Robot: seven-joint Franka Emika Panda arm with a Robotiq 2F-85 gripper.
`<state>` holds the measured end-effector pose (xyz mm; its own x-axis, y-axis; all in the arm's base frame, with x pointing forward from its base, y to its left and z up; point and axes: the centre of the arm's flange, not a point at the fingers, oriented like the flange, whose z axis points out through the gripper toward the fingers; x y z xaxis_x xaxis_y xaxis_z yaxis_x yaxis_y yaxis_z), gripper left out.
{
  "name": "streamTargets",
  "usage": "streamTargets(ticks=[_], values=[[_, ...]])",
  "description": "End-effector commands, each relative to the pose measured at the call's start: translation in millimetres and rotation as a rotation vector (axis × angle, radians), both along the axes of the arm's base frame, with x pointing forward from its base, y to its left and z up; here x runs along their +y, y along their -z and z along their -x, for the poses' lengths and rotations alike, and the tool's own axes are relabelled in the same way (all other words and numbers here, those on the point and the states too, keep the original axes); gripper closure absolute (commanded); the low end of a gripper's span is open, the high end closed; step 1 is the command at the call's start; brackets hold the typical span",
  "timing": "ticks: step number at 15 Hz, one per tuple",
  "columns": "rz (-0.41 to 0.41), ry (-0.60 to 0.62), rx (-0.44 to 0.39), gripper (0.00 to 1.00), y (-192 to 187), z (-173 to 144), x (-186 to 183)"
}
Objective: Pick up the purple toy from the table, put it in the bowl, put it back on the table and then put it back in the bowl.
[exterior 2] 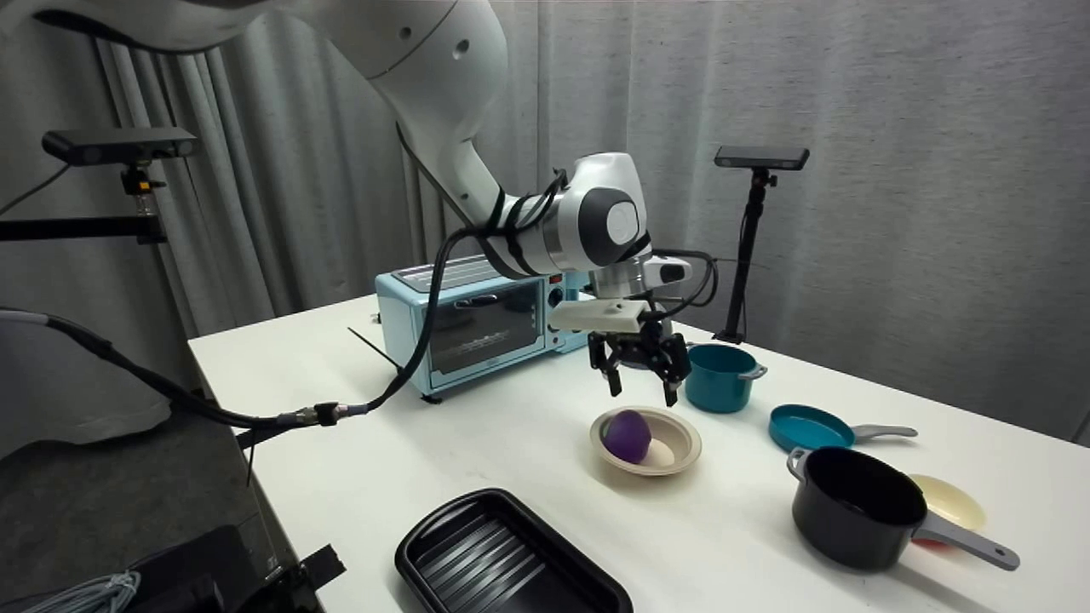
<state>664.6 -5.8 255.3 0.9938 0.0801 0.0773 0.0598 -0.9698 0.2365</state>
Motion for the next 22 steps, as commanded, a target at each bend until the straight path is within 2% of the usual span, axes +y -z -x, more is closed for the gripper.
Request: streamTargets(ticks=[1, 2, 5, 22], values=[[-0.024, 0.02, -0.016, 0.0, -32.2, 17.0, -13.0], [-0.005, 0.01, -0.019, 0.0, -15.1, 1.1, -5.2], [-0.008, 0.018, -0.027, 0.0, -26.0, 6.4, -9.9], [-0.008, 0.019, -0.02, 0.0, -23.4, 9.4, -9.8]])
